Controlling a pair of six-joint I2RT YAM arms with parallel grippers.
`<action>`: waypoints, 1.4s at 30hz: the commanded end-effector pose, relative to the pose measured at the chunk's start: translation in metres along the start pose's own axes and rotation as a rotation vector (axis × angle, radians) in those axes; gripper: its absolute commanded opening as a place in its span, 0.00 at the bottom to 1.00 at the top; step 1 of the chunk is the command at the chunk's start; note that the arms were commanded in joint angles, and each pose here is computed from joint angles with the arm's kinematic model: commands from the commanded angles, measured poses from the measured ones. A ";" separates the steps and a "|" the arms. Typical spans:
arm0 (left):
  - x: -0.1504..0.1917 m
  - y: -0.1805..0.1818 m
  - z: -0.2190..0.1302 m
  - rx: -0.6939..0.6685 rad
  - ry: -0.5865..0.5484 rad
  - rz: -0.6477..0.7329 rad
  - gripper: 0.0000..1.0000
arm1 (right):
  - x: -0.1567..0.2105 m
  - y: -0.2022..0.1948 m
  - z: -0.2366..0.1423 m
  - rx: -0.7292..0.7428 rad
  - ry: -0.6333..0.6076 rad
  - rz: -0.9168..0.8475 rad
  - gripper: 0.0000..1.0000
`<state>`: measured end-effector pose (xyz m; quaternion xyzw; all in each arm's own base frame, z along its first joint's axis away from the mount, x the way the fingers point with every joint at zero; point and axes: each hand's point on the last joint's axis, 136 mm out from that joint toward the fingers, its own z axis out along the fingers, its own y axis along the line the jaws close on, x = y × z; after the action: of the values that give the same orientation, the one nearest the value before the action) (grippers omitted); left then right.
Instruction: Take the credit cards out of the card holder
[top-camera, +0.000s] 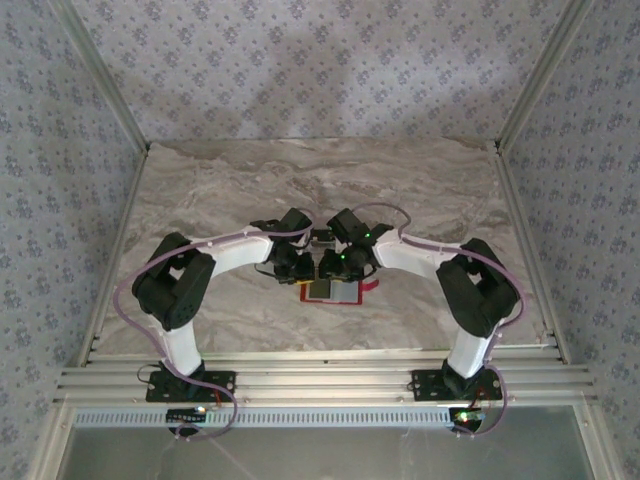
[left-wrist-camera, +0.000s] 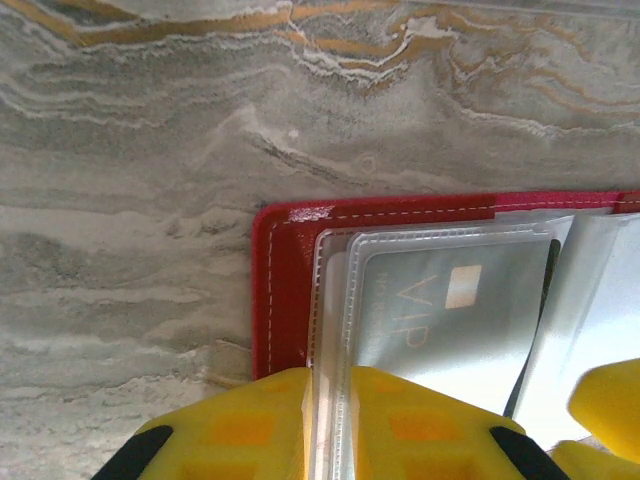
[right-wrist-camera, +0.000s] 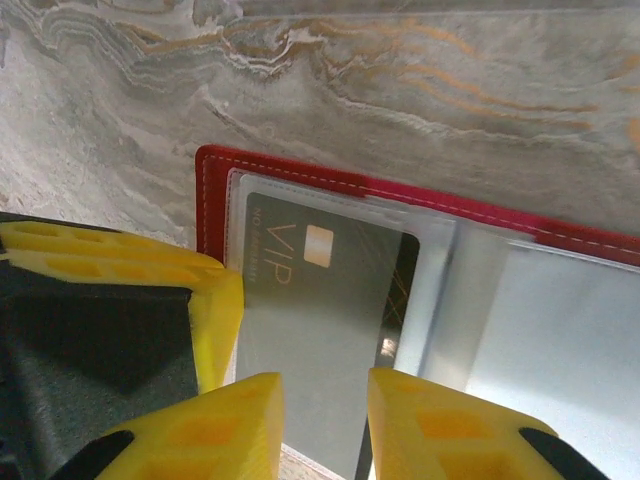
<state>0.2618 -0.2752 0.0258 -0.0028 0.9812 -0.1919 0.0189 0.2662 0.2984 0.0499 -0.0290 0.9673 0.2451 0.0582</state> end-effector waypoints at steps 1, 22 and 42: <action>0.013 0.018 0.009 -0.065 0.042 -0.003 0.17 | 0.005 -0.002 0.010 -0.016 0.033 0.024 0.29; 0.013 0.024 0.004 -0.074 0.029 -0.011 0.17 | 0.011 -0.038 0.011 0.191 0.023 -0.028 0.28; 0.000 0.007 -0.029 -0.028 -0.043 -0.002 0.18 | 0.001 -0.006 -0.005 -0.062 0.016 -0.021 0.28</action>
<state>0.2559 -0.2579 0.0321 -0.0105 0.9843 -0.1739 0.0274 0.2708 0.2892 0.0504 -0.0327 0.9652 0.2511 0.0652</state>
